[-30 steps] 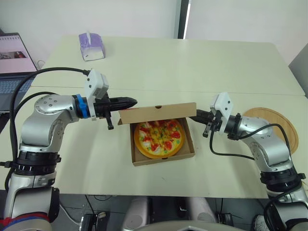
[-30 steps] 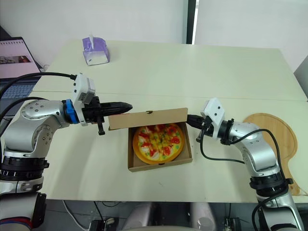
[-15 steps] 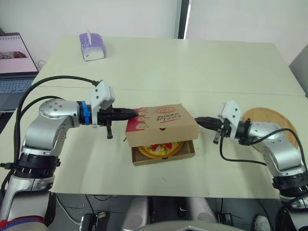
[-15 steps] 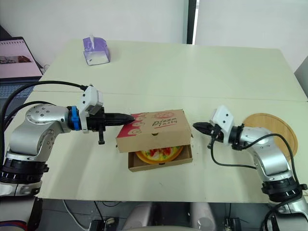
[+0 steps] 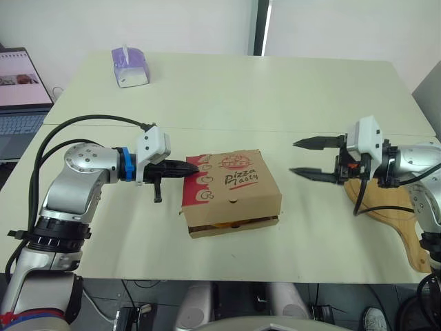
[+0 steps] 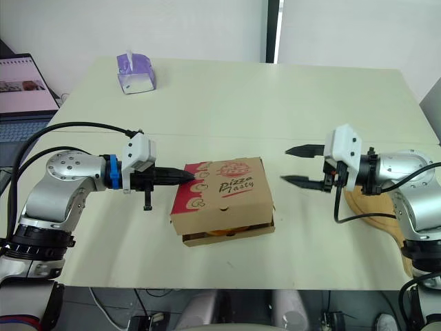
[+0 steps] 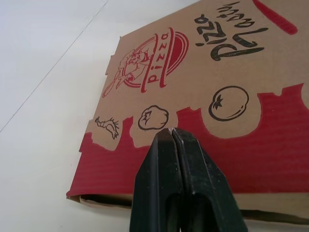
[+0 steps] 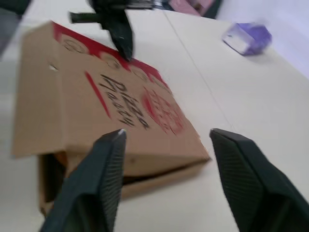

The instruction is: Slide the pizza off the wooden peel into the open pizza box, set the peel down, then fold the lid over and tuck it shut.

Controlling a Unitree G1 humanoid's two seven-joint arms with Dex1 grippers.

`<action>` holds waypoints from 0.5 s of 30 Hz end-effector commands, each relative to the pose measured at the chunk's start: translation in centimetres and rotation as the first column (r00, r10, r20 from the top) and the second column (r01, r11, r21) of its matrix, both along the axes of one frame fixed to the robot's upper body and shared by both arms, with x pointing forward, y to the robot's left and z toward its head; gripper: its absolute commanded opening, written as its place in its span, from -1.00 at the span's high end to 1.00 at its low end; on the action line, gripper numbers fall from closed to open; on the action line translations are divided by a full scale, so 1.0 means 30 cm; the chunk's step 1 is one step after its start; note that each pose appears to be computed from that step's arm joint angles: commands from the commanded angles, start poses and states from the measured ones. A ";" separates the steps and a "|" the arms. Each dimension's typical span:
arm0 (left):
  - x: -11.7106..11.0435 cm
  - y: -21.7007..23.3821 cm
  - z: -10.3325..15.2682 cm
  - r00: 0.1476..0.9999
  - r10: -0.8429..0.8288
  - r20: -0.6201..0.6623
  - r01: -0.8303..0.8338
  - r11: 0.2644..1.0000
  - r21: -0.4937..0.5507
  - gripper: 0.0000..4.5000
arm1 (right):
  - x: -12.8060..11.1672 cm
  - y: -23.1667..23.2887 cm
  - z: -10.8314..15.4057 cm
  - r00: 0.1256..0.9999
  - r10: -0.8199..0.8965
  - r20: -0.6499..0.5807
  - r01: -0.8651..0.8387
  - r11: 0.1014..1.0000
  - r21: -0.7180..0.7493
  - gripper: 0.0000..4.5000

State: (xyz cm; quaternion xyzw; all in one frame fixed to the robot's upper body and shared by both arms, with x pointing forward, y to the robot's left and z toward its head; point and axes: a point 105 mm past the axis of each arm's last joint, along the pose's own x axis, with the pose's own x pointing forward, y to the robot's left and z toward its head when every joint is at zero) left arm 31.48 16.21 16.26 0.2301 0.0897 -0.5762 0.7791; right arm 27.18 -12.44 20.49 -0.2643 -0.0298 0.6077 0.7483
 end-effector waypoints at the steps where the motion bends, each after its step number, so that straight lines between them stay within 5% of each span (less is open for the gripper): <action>1: -0.006 -0.011 0.012 0.999 -0.031 0.031 0.030 0.999 0.013 1.00 | -0.056 0.050 0.010 0.996 0.084 0.022 -0.083 0.996 -0.029 -0.95; 15: -0.009 -0.018 -0.008 0.998 -0.054 0.035 0.053 0.998 0.043 1.00 | -0.067 0.093 -0.091 0.990 0.112 0.089 -0.097 0.983 -0.158 -0.98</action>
